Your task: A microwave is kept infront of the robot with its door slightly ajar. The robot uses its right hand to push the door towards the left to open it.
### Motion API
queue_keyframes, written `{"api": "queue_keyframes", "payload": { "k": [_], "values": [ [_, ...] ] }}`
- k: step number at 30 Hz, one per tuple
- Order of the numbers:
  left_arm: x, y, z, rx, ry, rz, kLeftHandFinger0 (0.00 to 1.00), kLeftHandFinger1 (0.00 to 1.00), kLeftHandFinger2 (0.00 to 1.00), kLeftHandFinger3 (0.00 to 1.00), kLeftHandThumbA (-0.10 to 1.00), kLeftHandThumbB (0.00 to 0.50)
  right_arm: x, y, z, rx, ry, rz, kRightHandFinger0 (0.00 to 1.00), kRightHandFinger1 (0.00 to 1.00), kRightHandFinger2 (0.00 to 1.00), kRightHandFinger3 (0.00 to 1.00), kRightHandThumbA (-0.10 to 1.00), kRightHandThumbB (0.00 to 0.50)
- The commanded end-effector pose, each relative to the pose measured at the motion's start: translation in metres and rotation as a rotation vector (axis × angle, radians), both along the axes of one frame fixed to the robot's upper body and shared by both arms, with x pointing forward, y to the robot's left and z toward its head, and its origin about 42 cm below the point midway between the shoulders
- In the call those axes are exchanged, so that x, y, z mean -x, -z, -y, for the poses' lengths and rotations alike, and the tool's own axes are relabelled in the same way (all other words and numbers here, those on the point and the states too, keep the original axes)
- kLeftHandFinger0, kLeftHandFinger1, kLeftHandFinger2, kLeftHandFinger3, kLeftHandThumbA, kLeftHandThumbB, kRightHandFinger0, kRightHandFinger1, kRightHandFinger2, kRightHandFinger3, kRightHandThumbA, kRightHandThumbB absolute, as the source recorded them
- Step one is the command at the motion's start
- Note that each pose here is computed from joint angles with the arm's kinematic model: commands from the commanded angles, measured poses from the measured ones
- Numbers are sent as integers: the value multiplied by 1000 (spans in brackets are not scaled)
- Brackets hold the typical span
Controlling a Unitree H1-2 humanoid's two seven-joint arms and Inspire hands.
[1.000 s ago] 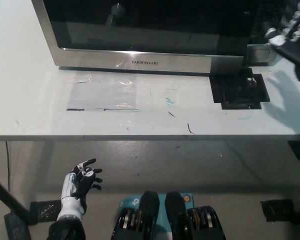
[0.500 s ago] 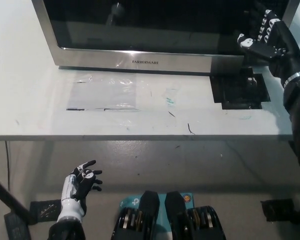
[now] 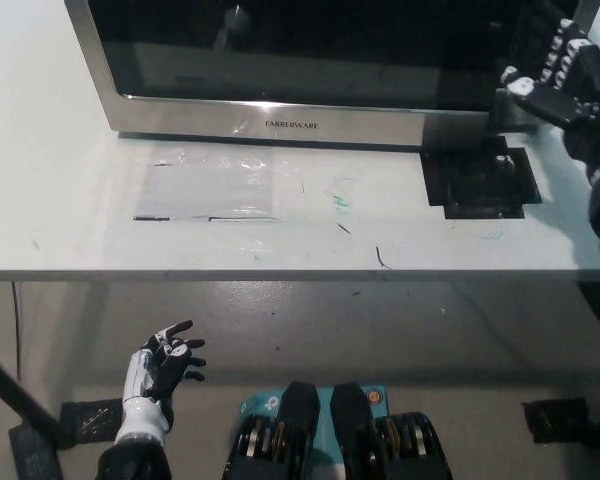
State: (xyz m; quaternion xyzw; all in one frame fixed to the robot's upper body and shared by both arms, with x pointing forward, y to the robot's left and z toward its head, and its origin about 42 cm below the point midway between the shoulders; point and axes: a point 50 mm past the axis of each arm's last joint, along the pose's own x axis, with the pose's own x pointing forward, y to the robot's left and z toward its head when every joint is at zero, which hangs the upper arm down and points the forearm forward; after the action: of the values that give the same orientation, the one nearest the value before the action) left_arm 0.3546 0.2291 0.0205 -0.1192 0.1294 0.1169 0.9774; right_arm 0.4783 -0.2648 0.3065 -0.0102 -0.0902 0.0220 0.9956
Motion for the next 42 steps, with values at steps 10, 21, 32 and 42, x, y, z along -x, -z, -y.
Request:
{"api": "queue_keyframes", "payload": {
  "k": [10, 21, 32, 42],
  "values": [
    [-7, -12, 0, -24, 19, 56, 275, 292, 382, 542, 72, 29, -18, -7, 34, 133, 112, -46, 839, 1000, 1000, 1000, 577, 233],
    [-1, -9, 3, -23, 26, 29, 259, 278, 368, 549, 55, 23, -74, -48, -7, 233, 61, -25, 773, 1000, 1000, 1000, 529, 333],
    [-3, -9, 3, -18, 22, 25, 249, 279, 372, 555, 32, 17, -75, -68, -35, 267, 40, 29, 790, 1000, 1000, 1000, 533, 296],
    [-3, -10, 3, -28, 23, 22, 263, 277, 360, 546, 53, 25, -68, -43, -32, 193, 35, 12, 774, 1000, 1000, 1000, 549, 291]
  ]
}}
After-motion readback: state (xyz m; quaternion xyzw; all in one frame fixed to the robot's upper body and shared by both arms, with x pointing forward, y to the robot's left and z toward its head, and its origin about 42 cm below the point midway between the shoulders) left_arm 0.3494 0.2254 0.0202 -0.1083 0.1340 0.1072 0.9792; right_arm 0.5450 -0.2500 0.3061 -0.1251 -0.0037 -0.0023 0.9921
